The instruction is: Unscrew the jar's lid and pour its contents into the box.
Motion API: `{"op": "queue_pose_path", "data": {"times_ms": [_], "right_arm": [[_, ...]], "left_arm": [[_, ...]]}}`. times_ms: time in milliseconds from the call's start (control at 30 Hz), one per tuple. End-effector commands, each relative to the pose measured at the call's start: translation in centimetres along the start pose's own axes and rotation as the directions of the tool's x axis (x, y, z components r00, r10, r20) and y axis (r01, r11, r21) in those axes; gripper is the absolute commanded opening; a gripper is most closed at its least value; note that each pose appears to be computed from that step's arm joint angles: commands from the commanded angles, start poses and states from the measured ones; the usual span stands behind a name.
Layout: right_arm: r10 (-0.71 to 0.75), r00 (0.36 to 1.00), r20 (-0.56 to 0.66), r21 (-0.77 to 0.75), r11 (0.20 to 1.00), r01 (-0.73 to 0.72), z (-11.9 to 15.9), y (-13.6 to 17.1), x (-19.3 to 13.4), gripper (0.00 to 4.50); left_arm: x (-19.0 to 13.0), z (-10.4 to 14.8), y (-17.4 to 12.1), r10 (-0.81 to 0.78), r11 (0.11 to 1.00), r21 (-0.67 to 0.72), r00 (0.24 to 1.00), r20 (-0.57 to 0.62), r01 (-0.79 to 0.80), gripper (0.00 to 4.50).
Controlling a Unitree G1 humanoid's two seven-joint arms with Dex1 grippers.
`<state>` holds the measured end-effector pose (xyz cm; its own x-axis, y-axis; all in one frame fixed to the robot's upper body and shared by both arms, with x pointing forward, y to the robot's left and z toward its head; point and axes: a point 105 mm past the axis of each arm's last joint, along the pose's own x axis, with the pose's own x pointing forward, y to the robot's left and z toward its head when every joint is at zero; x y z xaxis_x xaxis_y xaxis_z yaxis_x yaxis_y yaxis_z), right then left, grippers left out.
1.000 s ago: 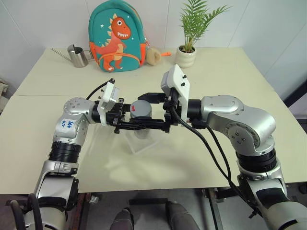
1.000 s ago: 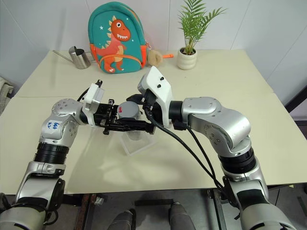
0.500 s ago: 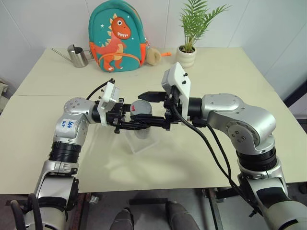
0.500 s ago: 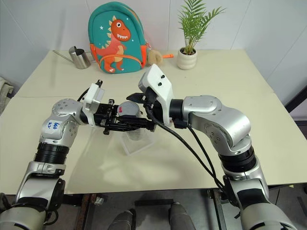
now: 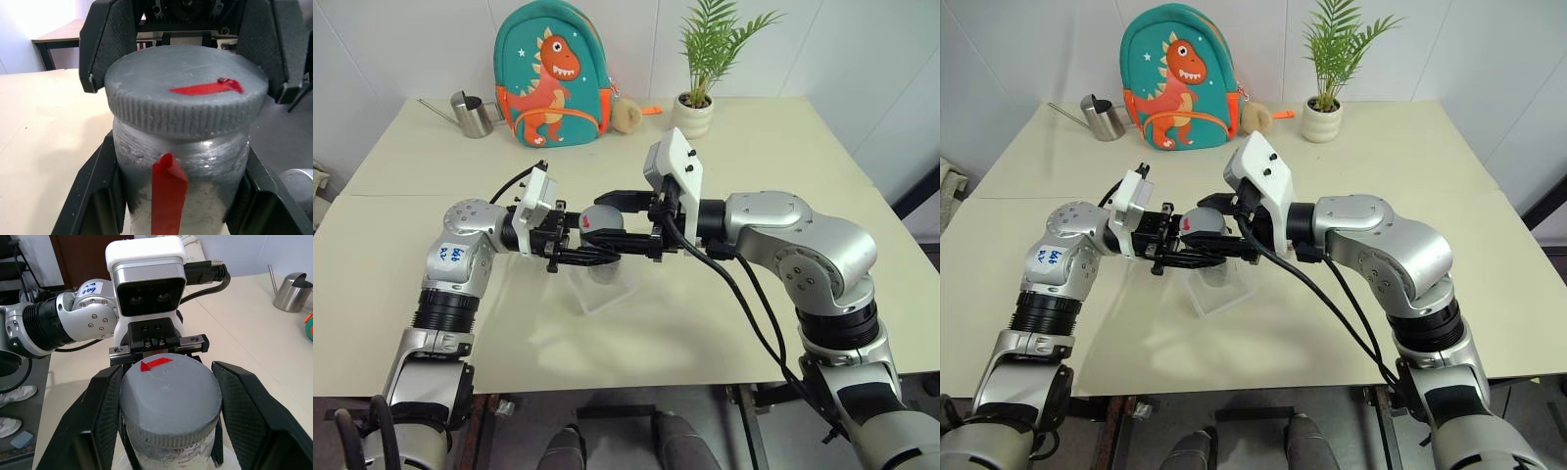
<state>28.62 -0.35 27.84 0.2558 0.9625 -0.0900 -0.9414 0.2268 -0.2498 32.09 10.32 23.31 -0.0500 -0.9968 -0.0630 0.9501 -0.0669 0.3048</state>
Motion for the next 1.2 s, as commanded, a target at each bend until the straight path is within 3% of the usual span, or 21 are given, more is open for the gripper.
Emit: {"op": "queue_pose_path", "data": {"times_ms": [33,467,1200], "right_arm": [[-0.017,0.998,0.056,-0.075,0.997,0.021,2.2,-0.2,-0.5,2.55],[-0.116,0.99,0.081,-0.189,0.973,0.129,5.3,-3.1,-2.2,2.55],[-0.181,0.976,0.118,-0.242,0.948,0.205,7.0,-5.1,-3.4,2.55]], "left_arm": [[-0.1,0.2,-0.1,-0.011,1.0,0.018,1.0,-0.017,0.011,2.03],[-0.2,-1.2,-1.0,-0.041,0.999,-0.031,0.997,-0.069,0.039,2.03],[0.2,-1.6,-1.6,-0.056,0.996,-0.076,0.996,-0.064,0.051,2.03]]}}
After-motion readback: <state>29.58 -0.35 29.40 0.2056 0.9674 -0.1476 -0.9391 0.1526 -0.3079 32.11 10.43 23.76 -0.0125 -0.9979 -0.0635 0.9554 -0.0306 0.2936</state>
